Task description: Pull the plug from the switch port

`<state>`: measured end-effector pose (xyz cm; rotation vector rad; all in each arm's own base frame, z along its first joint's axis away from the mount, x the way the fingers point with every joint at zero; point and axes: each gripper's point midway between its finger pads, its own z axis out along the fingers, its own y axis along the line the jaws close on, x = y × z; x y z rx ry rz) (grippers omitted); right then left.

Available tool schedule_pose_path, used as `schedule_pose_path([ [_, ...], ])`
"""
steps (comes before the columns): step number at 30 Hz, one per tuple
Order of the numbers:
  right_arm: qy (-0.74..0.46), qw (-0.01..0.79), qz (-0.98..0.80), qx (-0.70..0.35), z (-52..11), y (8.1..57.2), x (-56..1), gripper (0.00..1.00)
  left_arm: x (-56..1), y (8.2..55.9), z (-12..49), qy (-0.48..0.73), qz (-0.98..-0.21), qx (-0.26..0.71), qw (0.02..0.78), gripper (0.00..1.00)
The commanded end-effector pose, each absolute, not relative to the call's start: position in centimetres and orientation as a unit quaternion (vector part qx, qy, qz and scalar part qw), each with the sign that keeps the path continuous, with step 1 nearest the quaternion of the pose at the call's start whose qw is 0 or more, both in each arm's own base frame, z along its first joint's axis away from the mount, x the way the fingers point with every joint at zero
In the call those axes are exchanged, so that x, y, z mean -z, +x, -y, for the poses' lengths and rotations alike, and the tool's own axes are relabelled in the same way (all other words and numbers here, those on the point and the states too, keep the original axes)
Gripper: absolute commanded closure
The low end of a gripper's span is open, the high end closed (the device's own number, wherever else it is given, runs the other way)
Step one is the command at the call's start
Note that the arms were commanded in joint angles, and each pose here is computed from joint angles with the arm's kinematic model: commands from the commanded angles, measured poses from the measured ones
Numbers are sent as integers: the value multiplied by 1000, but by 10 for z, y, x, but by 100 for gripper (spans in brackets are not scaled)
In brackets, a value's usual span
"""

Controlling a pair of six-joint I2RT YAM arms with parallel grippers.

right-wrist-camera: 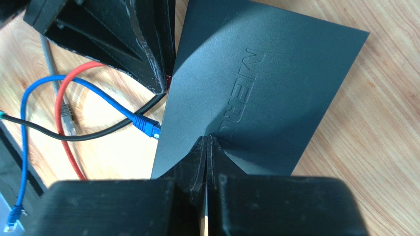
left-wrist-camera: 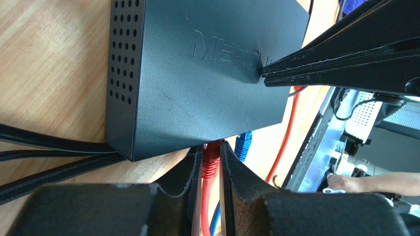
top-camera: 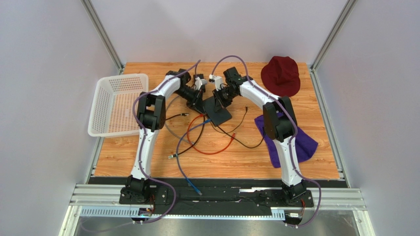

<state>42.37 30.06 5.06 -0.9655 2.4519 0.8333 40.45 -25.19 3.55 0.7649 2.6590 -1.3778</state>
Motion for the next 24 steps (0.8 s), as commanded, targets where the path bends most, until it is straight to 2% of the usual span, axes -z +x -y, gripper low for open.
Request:
schedule_pose_path([
  [1,-322,165,-896,-259,-285,432,-5,100,-45,412,244,272,-866,419,36,100],
  [4,-325,164,-895,-259,-287,432,-3,100,-49,415,244,279,-864,417,44,100],
  [13,-330,165,-895,-249,-288,431,-1,100,-35,390,245,255,-859,444,-5,100],
  [21,-354,164,-890,-238,-296,424,1,100,-49,417,240,280,-860,425,41,100],
  [24,-354,165,-891,-232,-294,425,2,100,-45,411,240,268,-858,437,28,100],
])
